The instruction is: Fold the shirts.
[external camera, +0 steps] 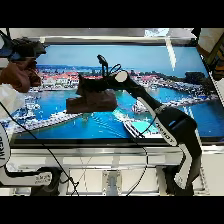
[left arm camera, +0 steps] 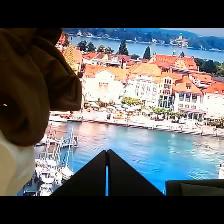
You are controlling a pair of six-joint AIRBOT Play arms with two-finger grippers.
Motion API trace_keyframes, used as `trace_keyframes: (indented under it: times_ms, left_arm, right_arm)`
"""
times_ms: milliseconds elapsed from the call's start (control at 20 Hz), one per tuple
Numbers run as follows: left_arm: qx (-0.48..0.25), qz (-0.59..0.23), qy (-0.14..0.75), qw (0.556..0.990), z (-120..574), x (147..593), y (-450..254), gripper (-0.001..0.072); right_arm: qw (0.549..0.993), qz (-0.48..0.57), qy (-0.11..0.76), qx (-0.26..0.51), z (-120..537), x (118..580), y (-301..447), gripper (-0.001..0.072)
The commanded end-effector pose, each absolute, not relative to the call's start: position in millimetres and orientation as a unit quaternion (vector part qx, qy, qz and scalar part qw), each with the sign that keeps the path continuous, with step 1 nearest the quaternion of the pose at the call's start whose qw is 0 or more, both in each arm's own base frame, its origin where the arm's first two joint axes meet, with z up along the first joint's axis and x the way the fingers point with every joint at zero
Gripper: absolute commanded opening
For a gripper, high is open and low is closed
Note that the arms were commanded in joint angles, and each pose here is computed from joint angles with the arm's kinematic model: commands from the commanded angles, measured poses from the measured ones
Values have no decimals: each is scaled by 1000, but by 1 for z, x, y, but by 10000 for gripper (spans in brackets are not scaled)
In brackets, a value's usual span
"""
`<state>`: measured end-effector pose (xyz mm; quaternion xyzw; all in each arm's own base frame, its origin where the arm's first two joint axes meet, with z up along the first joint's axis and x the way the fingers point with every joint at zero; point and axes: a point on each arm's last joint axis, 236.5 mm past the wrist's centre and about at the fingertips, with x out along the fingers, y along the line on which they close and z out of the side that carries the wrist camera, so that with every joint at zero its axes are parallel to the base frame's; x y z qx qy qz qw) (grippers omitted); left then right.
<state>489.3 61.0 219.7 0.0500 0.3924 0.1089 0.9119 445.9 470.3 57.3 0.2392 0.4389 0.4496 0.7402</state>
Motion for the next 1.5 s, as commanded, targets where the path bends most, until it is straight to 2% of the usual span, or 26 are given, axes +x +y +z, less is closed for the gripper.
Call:
trace_keyframes:
  times_ms: [0, 250, 350, 450, 600, 700, 950, 1200, 1450]
  left_arm:
    - [44, 109, 390, 913, 222, 488, 63, 12]
    - [32, 97, 404, 909, 216, 484, 56, 12]
    - [27, 93, 410, 907, 214, 482, 53, 12]
    - [25, 91, 413, 906, 212, 481, 52, 13]
    - [18, 81, 414, 907, 212, 482, 47, 12]
    - [12, 74, 414, 907, 211, 482, 42, 12]
    - [11, 73, 414, 907, 211, 482, 41, 12]
    - [13, 72, 416, 906, 210, 481, 41, 12]
    - [12, 73, 422, 904, 209, 479, 41, 13]
  right_arm:
    - [749, 471, 400, 240, 77, 453, 488, 500]
    - [758, 478, 389, 216, 97, 472, 460, 492]
    - [754, 459, 418, 213, 87, 484, 429, 492]
    - [757, 408, 476, 184, 55, 495, 380, 491]
    - [771, 292, 558, 95, -1, 508, 287, 493]
    - [766, 250, 588, 77, -21, 509, 250, 495]
    - [715, 260, 629, 157, -62, 496, 248, 516]
    - [651, 325, 633, 262, -82, 486, 294, 540]
    - [616, 340, 644, 300, -92, 476, 311, 540]
